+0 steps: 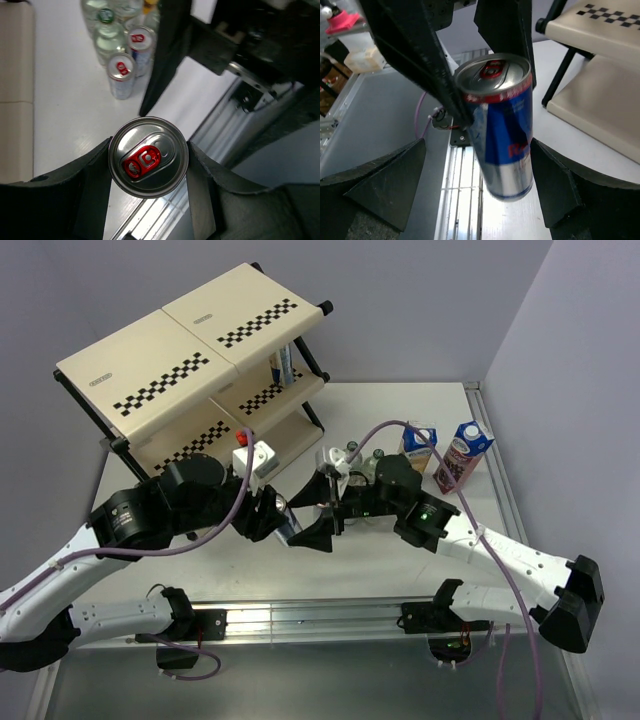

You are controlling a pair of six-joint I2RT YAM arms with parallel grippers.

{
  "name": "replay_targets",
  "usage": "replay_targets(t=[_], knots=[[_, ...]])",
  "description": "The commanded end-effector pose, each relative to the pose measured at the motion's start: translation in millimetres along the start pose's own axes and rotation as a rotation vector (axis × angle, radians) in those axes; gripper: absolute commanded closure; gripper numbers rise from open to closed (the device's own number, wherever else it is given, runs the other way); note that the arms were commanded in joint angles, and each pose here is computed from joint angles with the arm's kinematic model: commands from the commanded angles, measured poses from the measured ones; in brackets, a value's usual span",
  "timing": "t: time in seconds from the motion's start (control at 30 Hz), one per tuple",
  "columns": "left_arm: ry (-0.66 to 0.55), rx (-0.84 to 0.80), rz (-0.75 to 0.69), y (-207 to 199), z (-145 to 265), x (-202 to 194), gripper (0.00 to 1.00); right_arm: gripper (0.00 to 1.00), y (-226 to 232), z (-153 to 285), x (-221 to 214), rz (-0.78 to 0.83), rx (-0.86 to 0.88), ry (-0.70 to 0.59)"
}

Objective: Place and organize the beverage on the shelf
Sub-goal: Pick up the drink from the center of the board.

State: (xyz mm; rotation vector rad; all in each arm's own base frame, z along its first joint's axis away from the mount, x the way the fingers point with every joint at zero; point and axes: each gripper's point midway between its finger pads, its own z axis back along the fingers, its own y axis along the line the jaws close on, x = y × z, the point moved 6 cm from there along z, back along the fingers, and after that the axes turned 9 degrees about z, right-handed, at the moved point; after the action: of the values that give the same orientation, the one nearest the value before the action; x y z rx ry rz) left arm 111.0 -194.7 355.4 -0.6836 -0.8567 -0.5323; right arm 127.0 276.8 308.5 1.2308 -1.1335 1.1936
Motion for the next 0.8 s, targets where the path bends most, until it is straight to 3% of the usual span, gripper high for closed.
replay_targets(t=[0.0, 0.37, 0.47, 0.57, 0.6, 0.7, 0.73, 0.77], knots=[[-0.093, -0.222, -0.097, -26, 24, 25, 0.99, 0.09, 1, -13, 17, 0.095, -0.011, -0.028], [-0.068, -0.258, -0.154, -30, 29, 27, 1.00, 0.23, 23, -34, 7, 0.161, 0.118, 0.041], [-0.075, -0.250, -0.153, -29, 31, 26, 1.00, 0.34, 25, -36, 6, 0.171, 0.137, 0.047], [-0.091, -0.232, -0.152, -26, 33, 26, 1.00, 0.57, 25, -38, 4, 0.176, 0.152, 0.056], [-0.103, -0.230, -0.147, -25, 36, 27, 1.00, 0.74, 25, -40, 3, 0.174, 0.155, 0.058], [-0.134, -0.213, -0.141, -23, 41, 30, 1.00, 0.91, 27, -41, 5, 0.177, 0.164, 0.044], [-0.148, -0.194, -0.137, -21, 41, 31, 0.93, 0.99, 26, -42, 6, 0.178, 0.164, 0.036], [-0.161, -0.182, -0.127, -20, 42, 32, 0.86, 1.00, 26, -43, 9, 0.181, 0.158, 0.015]])
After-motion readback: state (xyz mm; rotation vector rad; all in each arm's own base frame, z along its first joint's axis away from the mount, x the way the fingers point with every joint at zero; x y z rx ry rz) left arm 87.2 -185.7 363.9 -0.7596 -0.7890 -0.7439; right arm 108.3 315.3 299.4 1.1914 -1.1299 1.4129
